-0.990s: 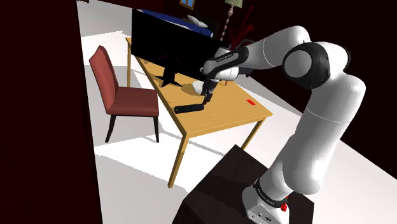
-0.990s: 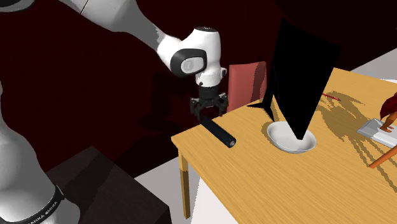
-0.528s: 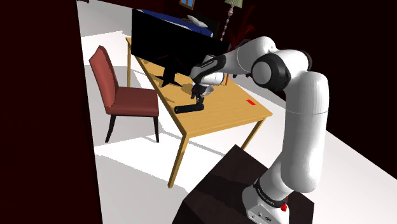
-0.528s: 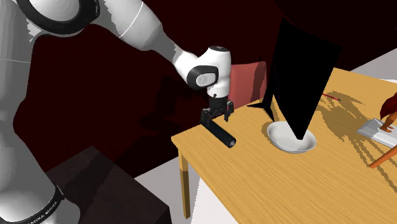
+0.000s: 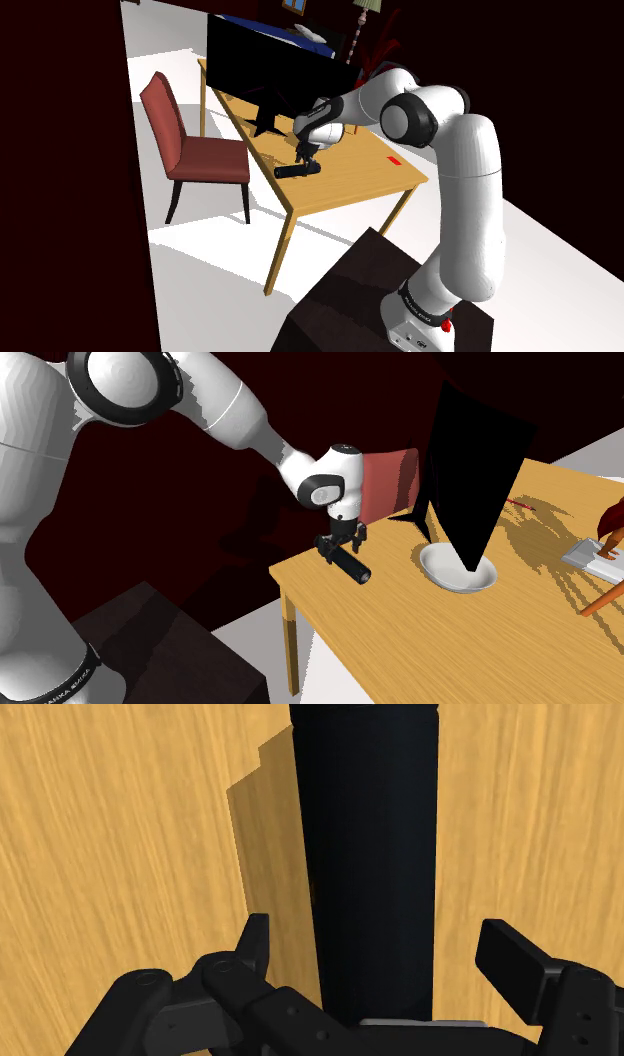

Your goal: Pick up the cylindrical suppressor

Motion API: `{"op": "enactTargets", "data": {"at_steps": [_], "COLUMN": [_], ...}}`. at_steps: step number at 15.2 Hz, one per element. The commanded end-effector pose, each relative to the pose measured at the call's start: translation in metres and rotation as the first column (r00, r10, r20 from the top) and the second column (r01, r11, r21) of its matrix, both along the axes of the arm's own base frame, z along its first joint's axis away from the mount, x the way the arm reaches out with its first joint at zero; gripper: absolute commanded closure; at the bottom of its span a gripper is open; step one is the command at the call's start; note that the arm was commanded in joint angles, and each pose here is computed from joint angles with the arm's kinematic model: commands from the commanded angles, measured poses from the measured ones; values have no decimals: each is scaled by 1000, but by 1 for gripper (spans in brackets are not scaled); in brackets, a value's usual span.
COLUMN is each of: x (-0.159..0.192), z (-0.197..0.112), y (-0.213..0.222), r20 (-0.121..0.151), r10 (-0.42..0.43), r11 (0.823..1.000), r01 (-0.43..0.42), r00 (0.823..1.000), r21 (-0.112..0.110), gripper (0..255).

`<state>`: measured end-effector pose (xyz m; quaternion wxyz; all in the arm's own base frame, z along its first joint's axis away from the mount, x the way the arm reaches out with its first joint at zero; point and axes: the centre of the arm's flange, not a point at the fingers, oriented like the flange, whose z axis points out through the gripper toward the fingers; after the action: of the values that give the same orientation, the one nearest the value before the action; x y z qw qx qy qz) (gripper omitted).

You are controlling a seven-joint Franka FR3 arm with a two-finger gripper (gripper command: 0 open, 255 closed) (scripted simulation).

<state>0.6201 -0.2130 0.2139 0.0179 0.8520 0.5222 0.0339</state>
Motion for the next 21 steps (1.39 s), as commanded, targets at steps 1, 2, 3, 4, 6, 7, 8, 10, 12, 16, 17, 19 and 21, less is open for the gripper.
{"op": "enactTargets", "data": {"at_steps": [1, 2, 3, 4, 6, 7, 8, 10, 12, 16, 17, 19, 21], "x": [-1, -1, -1, -1, -1, -1, -1, -1, -1, -1, -1, -1, -1], "z": [-7, -7, -7, -7, -7, -7, -7, -7, -7, 14, 19, 29, 40], "y": [0, 0, 0, 0, -1, -1, 0, 0, 0, 0, 0, 0, 0], "r20": [0, 0, 0, 0, 0, 0, 0, 0, 0, 0, 0, 0, 0], "r10": [0, 0, 0, 0, 0, 0, 0, 0, 0, 0, 0, 0, 0], "r11": [1000, 1000, 1000, 1000, 1000, 1000, 1000, 1000, 1000, 1000, 1000, 1000, 1000], "r01": [0, 0, 0, 0, 0, 0, 0, 0, 0, 0, 0, 0, 0], "r00": [1000, 1000, 1000, 1000, 1000, 1000, 1000, 1000, 1000, 1000, 1000, 1000, 1000], "r21": [0, 0, 0, 0, 0, 0, 0, 0, 0, 0, 0, 0, 0], "gripper": [0, 0, 255, 255, 255, 255, 255, 255, 255, 255, 255, 255, 255]}}
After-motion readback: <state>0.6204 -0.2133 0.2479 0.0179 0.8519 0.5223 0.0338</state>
